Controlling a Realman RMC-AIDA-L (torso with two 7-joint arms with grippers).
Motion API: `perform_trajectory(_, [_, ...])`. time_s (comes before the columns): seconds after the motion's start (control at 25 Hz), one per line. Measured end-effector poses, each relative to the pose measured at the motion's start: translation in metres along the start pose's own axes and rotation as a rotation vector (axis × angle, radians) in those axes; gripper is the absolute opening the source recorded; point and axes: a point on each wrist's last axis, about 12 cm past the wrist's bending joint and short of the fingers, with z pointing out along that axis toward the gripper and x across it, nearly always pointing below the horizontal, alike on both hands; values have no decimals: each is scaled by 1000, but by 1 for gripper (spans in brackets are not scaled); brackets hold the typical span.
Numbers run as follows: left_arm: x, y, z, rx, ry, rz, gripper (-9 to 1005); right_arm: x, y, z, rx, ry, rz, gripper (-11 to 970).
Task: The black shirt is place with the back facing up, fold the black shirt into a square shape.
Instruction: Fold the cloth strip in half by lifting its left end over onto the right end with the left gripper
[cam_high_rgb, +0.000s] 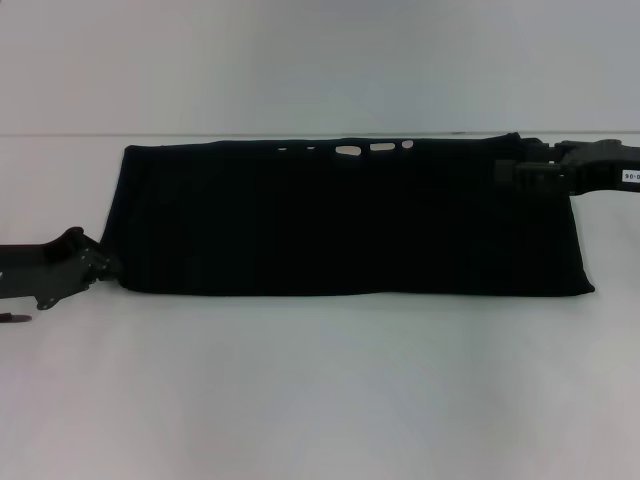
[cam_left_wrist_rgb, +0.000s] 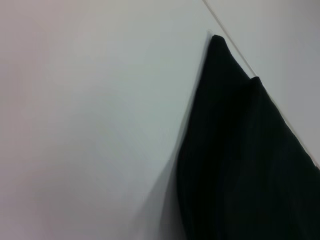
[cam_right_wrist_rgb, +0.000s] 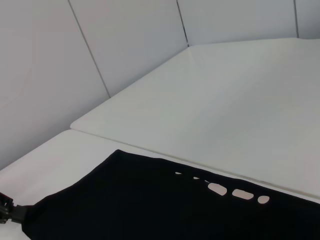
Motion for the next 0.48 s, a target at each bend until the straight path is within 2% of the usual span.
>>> perform_trajectory(0.24, [1, 6, -3, 0, -6, 13, 106, 1, -1, -1, 4, -5, 4, 778])
perform_trajectory(0.48, [6, 14, -7, 1, -5, 38, 98, 4, -1, -3, 7, -8, 16, 778])
